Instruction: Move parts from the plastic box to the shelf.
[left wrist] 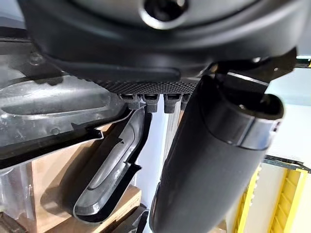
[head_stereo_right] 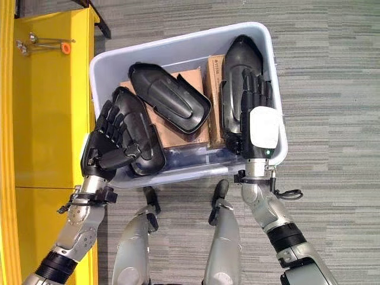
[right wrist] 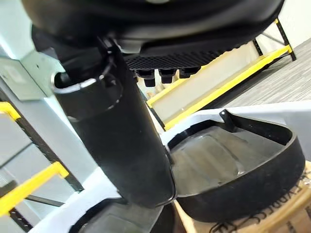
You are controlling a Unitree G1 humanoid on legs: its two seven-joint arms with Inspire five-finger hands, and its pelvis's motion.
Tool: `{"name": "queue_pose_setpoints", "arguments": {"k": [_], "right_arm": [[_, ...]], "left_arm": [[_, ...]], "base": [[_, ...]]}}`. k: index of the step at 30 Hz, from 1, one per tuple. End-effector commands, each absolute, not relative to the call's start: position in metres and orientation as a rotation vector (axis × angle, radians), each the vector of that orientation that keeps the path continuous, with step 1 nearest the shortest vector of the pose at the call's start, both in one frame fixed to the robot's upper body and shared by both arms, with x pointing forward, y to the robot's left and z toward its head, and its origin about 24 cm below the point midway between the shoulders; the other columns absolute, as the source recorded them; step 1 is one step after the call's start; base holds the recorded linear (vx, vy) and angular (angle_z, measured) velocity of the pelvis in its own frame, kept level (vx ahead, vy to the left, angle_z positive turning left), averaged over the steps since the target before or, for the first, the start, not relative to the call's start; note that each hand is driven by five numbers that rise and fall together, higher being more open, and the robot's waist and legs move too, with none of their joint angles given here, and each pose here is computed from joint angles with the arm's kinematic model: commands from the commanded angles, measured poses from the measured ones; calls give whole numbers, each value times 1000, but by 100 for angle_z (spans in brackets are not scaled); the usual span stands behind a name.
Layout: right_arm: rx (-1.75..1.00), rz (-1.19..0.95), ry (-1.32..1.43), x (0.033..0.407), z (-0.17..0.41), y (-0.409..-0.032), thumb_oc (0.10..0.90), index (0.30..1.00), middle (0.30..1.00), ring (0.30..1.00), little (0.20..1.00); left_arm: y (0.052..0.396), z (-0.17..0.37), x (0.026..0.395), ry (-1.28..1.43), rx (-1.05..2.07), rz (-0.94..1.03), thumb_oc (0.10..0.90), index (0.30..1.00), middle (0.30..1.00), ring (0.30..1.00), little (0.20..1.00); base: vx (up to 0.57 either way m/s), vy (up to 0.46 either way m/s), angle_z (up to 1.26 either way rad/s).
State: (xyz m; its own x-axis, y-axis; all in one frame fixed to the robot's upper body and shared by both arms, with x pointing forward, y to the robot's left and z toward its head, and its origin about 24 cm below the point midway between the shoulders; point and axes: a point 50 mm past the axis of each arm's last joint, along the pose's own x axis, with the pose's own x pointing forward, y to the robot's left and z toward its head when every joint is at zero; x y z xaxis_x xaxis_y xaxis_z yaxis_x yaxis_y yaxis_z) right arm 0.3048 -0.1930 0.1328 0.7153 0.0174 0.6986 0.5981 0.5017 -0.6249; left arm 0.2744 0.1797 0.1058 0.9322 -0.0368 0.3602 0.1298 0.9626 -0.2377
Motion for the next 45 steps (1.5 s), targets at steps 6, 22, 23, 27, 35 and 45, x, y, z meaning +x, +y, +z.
{"name": "queue_pose_setpoints", "arguments": {"k": [6,22,23,27,35,45], "right_arm": [[-850,-320,-1003,287,195,-168,900,1000,1000,1000,1000],[-1112,-282,-800,297,179,-188,900,1000,1000,1000,1000],[-1127,-284,-783,299,178,-190,900,1000,1000,1000,1000],[-1302,-348,-665,306,172,-212,900,1000,1000,1000,1000],[-1441,-373,-532,318,179,-238,900,1000,1000,1000,1000],[-1538,-257,-563,337,187,-227,900,1000,1000,1000,1000]], "left_arm": [[183,157,259,-645,-290,-112,900,1000,1000,1000,1000],[191,154,254,-636,-259,-133,900,1000,1000,1000,1000],[191,154,254,-636,-259,-134,900,1000,1000,1000,1000],[195,155,255,-631,-247,-140,900,1000,1000,1000,1000],[197,157,256,-615,-216,-151,900,1000,1000,1000,1000],[191,158,264,-600,-187,-184,900,1000,1000,1000,1000]], "base": [[7,10,-4],[3,-9,0],[9,-31,0],[6,-40,0],[6,-57,-1],[-1,-24,0]]}}
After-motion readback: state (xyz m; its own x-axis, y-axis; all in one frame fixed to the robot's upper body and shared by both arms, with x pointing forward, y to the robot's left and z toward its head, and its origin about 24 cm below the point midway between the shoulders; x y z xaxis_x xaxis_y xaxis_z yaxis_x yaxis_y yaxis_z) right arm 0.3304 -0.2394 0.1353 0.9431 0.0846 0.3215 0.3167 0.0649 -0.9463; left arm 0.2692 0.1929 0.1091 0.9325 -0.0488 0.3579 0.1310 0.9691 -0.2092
